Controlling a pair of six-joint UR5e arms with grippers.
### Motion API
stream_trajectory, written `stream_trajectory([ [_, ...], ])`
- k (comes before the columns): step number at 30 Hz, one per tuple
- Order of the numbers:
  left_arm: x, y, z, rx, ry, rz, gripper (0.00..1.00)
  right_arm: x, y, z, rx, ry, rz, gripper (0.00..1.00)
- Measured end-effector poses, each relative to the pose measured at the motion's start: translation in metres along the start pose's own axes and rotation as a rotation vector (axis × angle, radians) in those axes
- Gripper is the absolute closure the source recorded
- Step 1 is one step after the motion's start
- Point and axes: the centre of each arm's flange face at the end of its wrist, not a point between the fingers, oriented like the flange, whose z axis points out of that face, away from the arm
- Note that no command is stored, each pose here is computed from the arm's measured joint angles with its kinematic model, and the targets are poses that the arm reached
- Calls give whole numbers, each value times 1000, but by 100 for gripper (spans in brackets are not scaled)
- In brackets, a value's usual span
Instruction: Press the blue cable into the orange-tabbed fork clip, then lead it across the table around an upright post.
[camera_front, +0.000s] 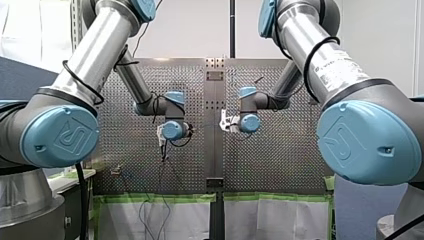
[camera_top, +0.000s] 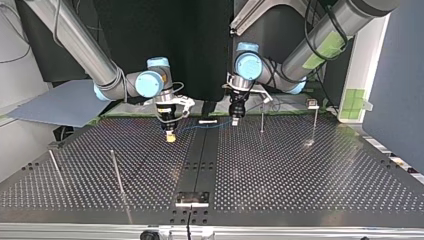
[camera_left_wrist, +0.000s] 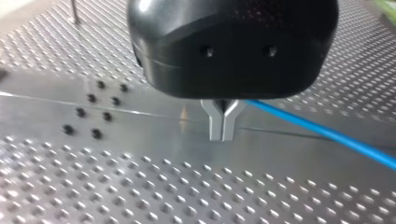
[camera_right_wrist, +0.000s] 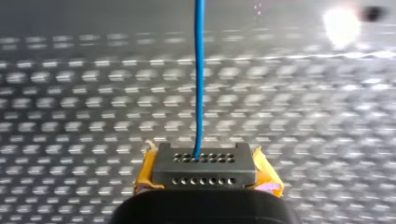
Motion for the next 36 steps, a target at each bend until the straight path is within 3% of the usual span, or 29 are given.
stream_trajectory([
  [6, -9, -5, -2, 9, -14, -5, 100, 46, -2, -6, 3, 49, 3, 100],
  [14, -11, -12, -8, 21, 3, -3, 100, 95, -4, -14, 6, 116, 10, 100],
  [29, -35, -39, 7, 74, 5, -57, 100, 110, -5, -15, 9, 145, 13, 100],
  [36, -57, -48, 23, 81, -25, -86, 100, 113, -6, -15, 11, 152, 13, 100],
])
